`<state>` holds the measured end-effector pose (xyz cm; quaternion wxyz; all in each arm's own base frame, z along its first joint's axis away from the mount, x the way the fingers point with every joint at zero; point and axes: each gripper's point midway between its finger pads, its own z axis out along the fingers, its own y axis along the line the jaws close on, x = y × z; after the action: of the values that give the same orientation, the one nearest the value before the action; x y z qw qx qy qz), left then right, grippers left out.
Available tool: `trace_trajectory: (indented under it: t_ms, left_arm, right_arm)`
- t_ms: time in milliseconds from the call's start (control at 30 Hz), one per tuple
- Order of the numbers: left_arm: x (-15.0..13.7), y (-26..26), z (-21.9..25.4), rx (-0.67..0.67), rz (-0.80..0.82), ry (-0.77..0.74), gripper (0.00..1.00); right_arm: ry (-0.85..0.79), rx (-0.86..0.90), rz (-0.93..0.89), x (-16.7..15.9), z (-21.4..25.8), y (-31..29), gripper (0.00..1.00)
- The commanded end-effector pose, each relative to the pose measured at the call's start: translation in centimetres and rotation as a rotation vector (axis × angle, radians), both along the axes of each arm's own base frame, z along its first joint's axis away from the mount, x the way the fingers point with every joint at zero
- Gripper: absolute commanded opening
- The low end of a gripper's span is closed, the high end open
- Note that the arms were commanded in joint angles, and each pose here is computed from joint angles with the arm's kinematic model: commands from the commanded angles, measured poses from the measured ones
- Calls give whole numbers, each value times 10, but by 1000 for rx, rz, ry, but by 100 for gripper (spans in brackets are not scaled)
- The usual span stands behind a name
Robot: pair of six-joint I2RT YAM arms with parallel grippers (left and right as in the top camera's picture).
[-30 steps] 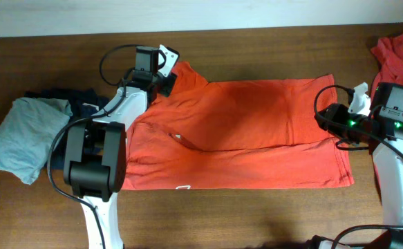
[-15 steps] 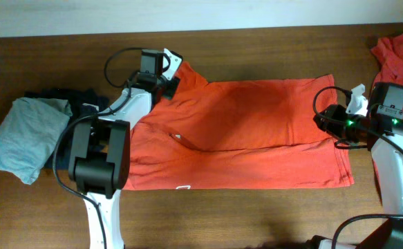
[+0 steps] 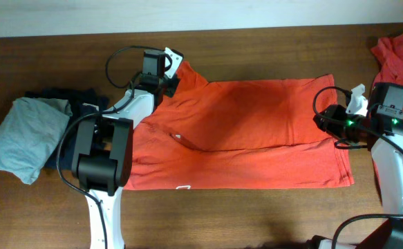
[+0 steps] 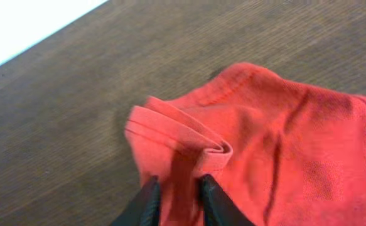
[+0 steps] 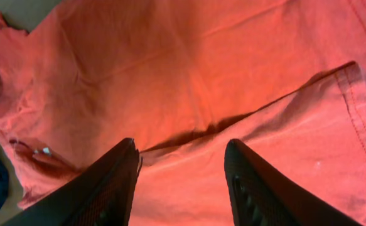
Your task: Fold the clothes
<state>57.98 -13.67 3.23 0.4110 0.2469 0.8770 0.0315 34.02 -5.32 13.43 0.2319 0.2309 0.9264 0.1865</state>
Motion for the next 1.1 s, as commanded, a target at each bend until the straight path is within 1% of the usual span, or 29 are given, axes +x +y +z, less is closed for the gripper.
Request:
trace_trajectory:
  t_ms: [0, 67, 267, 367, 400, 467, 500, 567, 600, 667, 833, 1067]
  left_arm:
    - [8, 7, 4, 28, 30, -33, 13]
    - [10, 9, 6, 26, 34, -44, 1]
    - [23, 37, 19, 86, 140, -100, 0]
    - [29, 48, 26, 81, 160, -108, 0]
    - [29, 49, 27, 72, 151, -97, 0]
    - [22, 34, 22, 19, 72, -31, 0]
    - [16, 23, 18, -19, 19, 12, 4]
    - [2, 0, 12, -86, -75, 82, 24]
    - [-2, -7, 9, -96, -95, 99, 33]
    - [-8, -15, 4, -90, -107, 121, 41]
    - [-15, -34, -13, -52, -121, 145, 47]
    - [-8, -30, -30, -16, -85, 124, 47]
  right_arm:
    - [-12, -20, 14, 5, 4, -1, 48]
    - [-12, -20, 14, 5, 4, -1, 48]
    - [-2, -34, 5, 3, 3, -4, 47]
    - [-2, -34, 5, 3, 3, -4, 47]
    - [-2, -34, 5, 3, 3, -4, 47]
    - [-2, -34, 5, 3, 3, -4, 47]
    - [-2, -34, 5, 3, 3, -4, 47]
    - [-3, -35, 5, 3, 3, -4, 47]
    - [-2, -38, 4, 3, 2, -4, 47]
    - [0, -41, 2, 3, 2, -5, 47]
    - [0, -40, 2, 3, 2, -5, 47]
    - [12, -35, 2, 1, 1, -4, 47]
